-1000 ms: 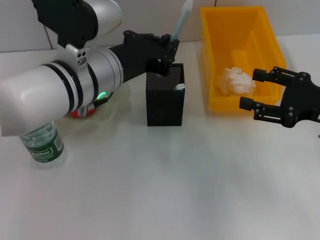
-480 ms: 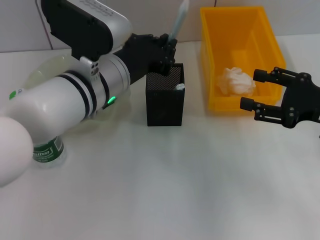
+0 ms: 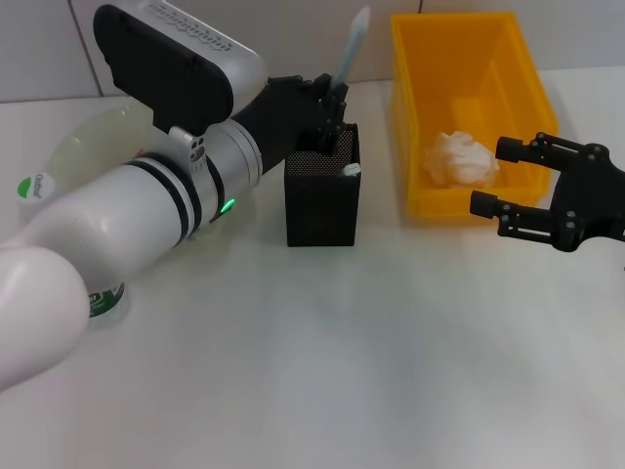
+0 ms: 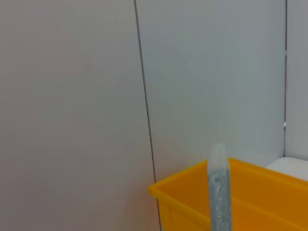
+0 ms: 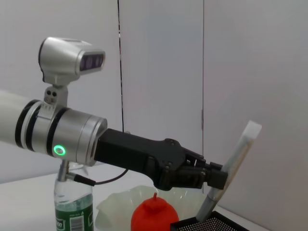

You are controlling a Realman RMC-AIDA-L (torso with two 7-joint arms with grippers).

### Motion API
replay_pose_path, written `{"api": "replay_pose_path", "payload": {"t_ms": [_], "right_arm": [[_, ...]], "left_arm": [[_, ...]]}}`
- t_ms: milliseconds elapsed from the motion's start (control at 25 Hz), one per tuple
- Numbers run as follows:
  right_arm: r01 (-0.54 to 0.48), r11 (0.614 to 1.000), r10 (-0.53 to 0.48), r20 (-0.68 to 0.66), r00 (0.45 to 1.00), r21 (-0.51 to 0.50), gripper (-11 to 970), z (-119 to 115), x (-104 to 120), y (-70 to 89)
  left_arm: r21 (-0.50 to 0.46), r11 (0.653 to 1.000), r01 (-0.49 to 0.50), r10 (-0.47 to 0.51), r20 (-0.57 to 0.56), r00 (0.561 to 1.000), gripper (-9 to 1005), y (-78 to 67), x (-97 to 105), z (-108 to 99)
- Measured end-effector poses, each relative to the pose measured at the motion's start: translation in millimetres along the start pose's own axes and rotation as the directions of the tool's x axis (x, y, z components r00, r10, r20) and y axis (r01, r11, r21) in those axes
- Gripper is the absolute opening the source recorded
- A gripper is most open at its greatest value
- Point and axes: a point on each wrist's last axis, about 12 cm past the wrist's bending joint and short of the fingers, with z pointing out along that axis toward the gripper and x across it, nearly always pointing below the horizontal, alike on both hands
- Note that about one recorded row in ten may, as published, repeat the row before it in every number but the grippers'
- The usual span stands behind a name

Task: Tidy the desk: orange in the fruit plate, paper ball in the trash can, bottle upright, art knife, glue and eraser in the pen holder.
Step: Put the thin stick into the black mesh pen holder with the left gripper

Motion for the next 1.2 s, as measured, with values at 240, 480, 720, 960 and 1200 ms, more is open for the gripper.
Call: {"api": "replay_pose_path", "payload": {"t_ms": [240,480,720,960,1200], "right_arm": [[-0.003,1.000,0.003,-0.001,1.000,0.002,768,-1.0,0.7,0.4],[-0.008,1.000,0.008,-0.002,1.000,0.003,768,-1.5,0.6,0.4],[-0.008,1.000,0.008,-0.003,1.000,0.005,768,-2.1,0.7,0.5],[-0.009,1.000,0.009,-0.001,1.000,0.000,768,-1.8,0.6,1.2],[-0.010,1.000,0.010,0.001,1.000,-0.005,768,-1.6,0.6,2.0]], "left_arm": [[-0.010,1.000,0.007,-0.008,-0.007,1.000,228,-0.1,6.1,2.9],[-0.016,1.000,0.005,-0.006,-0.013,1.000,238,-1.4,11.8,4.0],[-0.025,1.000,0.012,-0.013,-0.024,1.000,249,-1.3,18.6,4.1],[-0.029,0.999,0.017,-0.018,-0.038,0.999,259,-0.3,23.4,3.9],[-0.036,0.999,0.018,-0.020,-0.051,0.999,270,1.4,28.0,3.6]]}}
